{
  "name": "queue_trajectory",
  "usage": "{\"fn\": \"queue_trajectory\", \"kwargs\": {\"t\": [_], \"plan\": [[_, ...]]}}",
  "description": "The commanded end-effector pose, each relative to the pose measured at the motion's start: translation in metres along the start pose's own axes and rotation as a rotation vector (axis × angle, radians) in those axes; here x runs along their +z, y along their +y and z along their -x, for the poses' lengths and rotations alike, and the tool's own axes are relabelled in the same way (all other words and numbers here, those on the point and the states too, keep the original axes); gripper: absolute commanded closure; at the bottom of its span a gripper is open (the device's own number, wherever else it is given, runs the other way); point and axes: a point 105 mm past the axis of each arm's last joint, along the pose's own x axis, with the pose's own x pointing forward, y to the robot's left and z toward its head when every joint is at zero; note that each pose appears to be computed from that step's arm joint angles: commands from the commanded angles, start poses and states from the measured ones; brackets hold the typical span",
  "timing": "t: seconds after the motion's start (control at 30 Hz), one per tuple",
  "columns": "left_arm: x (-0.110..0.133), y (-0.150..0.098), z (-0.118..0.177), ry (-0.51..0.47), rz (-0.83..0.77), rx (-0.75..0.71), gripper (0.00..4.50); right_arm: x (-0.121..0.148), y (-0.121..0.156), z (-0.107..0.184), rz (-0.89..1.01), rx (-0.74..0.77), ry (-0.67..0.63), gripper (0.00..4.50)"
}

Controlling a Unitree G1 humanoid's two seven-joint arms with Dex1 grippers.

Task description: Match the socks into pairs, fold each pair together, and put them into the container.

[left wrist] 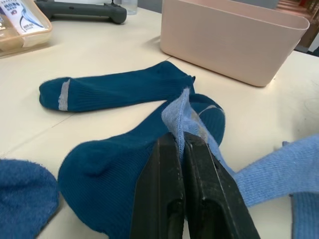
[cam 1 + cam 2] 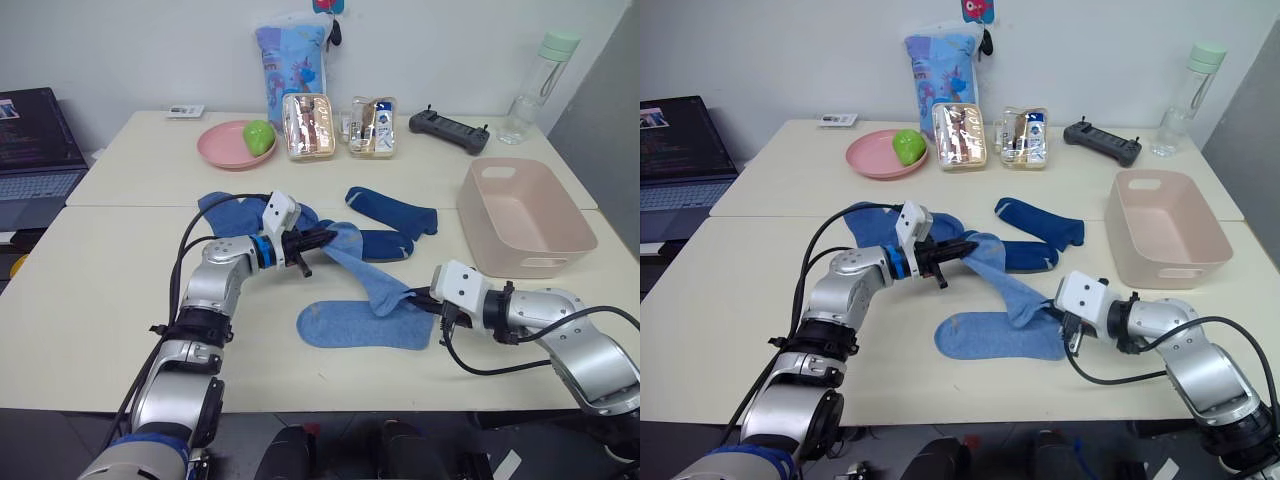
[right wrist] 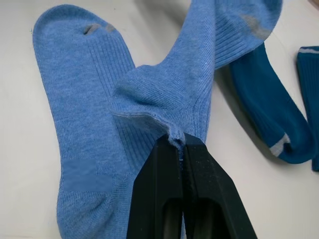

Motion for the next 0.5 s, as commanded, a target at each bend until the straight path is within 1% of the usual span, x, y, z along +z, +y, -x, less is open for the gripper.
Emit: {"fn": "queue_trajectory", "kwargs": {"t": [0.03, 0.1, 0.2, 0.23, 0.27, 0.3, 0.37, 0.5], "plan": [[0.012, 0.001, 0.001, -0.025, -0.035, 0.017, 4.47, 0.012, -0.001, -0.001, 0.054, 0.009, -0.038, 4.50], [0.009, 0.000, 0.002, -0.017, -0.042, 0.021, 4.47, 0.013, -0.003, -0.002, 0.057, 0.003, -0.044, 4.50], [0.004, -0.003, 0.006, -0.004, -0.033, 0.003, 3.86, 0.014, -0.003, -0.001, 0.060, 0.007, -0.046, 4.50], [0.002, -0.003, 0.007, 0.004, -0.037, 0.009, 3.60, 0.014, -0.002, -0.001, 0.062, 0.011, -0.046, 4.50], [0.001, -0.002, 0.008, 0.012, -0.046, 0.016, 3.18, 0.014, -0.002, -0.001, 0.063, 0.016, -0.046, 4.50], [0.000, -0.002, 0.009, 0.018, -0.048, 0.015, 2.97, 0.014, -0.001, -0.001, 0.062, 0.021, -0.045, 4.50], [0.001, -0.002, 0.010, 0.023, -0.045, 0.008, 2.38, 0.014, 0.001, 0.000, 0.062, 0.028, -0.044, 4.50], [0.005, -0.004, 0.008, 0.046, -0.103, -0.029, 2.38, 0.013, 0.013, 0.000, 0.060, 0.080, -0.035, 4.50]]}}
